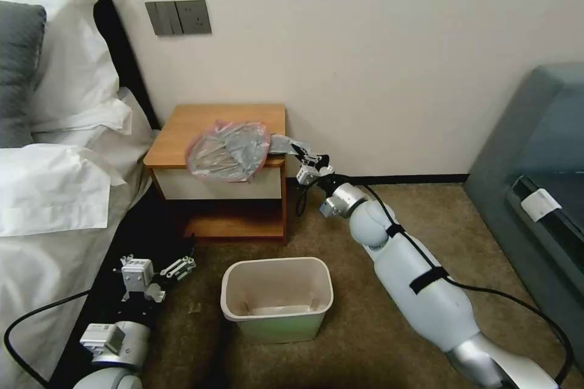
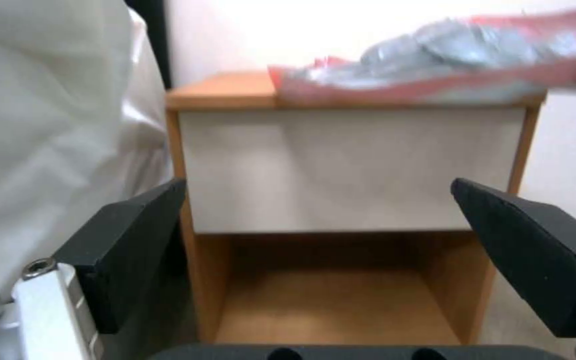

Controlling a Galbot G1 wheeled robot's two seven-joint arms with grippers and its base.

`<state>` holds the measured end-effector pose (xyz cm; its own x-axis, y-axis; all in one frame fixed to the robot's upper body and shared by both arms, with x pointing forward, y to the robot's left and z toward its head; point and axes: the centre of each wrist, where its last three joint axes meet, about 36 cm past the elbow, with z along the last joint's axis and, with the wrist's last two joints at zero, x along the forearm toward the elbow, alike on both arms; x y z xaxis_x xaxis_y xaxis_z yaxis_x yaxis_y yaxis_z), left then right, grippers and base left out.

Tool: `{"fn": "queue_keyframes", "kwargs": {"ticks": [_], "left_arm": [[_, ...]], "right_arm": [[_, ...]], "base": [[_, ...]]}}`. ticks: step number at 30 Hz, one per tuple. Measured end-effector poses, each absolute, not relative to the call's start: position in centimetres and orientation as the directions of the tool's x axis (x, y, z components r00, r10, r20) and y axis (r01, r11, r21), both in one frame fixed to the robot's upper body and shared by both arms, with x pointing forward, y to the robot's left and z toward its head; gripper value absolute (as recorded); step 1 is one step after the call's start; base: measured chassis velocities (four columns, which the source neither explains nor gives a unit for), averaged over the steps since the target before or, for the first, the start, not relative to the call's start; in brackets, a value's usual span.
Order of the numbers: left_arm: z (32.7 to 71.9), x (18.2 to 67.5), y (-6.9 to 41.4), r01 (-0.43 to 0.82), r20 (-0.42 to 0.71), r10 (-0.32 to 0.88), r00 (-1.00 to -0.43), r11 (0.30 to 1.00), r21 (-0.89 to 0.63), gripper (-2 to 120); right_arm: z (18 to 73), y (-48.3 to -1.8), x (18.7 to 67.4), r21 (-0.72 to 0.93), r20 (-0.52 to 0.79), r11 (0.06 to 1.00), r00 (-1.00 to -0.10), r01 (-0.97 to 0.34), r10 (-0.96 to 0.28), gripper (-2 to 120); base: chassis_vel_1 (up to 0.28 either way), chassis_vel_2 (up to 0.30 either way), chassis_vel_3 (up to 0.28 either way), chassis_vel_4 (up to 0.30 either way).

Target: Pick up the garbage bag from the table and place it over the trash can.

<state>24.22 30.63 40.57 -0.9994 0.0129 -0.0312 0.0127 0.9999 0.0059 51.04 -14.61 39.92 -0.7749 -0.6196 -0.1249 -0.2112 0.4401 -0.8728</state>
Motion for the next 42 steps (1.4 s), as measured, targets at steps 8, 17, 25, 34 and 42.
{"fn": "queue_keyframes", "kwargs": {"ticks": [8,17,25,34,42], "left_arm": [[43.5,24.1,30.9,0.006,-0.114,0.005,-0.993,1.000,-0.010,99],[44.2,24.1,30.9,0.010,-0.130,0.007,-0.991,1.000,-0.022,99],[43.8,24.0,30.7,0.010,-0.120,0.007,-0.993,1.000,-0.030,99],[43.7,24.3,30.5,0.015,-0.122,0.011,-0.992,0.999,-0.030,99],[43.2,24.4,30.4,0.019,-0.110,0.016,-0.994,0.999,-0.026,99]], "right_arm": [[38.8,-14.5,42.3,-0.826,-0.053,0.458,-0.762,-0.330,-0.645,0],[36.2,-15.7,33.4,-0.822,0.050,0.377,-0.713,-0.428,-0.699,0],[34.5,-17.7,30.0,-0.823,0.129,0.300,-0.673,-0.482,-0.728,0],[34.8,-19.3,29.4,-0.817,0.169,0.263,-0.651,-0.512,-0.740,0],[36.1,-20.1,29.5,-0.781,0.204,0.262,-0.628,-0.567,-0.751,14]], "base": [[0.000,0.000,0.000,0.000],[0.000,0.000,0.000,0.000],[0.000,0.000,0.000,0.000],[0.000,0.000,0.000,0.000],[0.000,0.000,0.000,0.000]]}}
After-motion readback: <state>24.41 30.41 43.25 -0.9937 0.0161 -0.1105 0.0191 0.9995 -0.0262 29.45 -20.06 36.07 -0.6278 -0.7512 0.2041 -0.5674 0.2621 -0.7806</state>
